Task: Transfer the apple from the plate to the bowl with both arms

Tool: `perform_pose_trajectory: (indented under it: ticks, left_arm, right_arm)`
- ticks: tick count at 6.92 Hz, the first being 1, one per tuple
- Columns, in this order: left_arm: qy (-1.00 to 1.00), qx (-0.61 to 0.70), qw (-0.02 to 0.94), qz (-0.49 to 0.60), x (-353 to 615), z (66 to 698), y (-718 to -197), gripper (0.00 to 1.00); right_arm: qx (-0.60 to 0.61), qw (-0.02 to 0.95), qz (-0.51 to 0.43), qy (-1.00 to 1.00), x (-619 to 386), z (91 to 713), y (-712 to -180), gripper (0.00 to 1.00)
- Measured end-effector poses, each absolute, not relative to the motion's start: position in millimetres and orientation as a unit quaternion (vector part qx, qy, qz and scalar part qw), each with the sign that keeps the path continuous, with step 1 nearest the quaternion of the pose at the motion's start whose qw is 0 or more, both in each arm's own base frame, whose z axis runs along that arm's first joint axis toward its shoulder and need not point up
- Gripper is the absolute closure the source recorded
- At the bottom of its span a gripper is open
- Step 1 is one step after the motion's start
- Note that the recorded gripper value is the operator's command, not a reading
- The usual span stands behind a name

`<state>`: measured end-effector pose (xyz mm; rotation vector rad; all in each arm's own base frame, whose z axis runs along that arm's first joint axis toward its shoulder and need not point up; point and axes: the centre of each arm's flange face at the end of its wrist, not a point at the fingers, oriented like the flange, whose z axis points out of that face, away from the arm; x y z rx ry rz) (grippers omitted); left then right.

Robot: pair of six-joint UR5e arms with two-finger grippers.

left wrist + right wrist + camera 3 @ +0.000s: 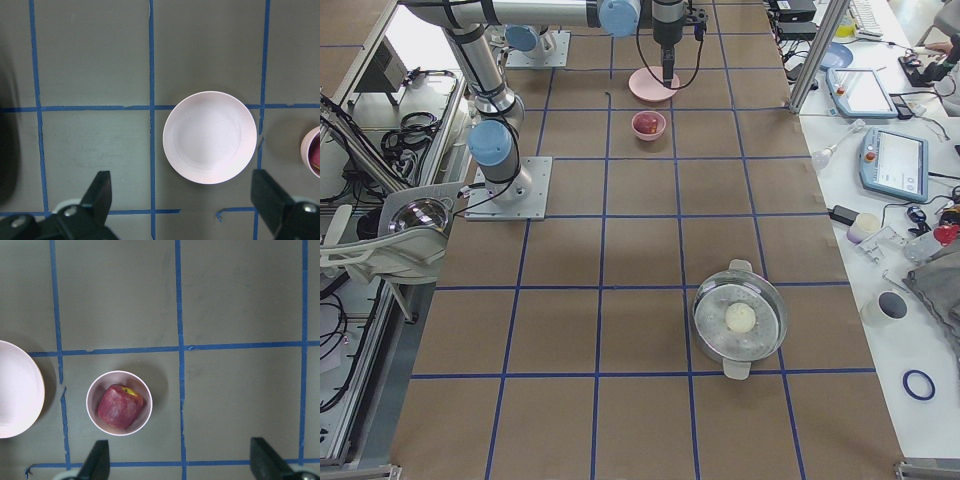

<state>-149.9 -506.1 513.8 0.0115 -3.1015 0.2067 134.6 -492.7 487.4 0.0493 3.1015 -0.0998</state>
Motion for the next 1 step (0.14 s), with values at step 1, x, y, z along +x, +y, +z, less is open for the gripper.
perform_pose_trajectory:
  ticks: [1]
  left_arm:
    - [-0.998,0.004,0.016,0.065,-149.8,509.7,-502.9,0.00]
  right_arm:
    - [0.017,0.017,-0.033,0.999,133.9,486.6,-493.1,0.00]
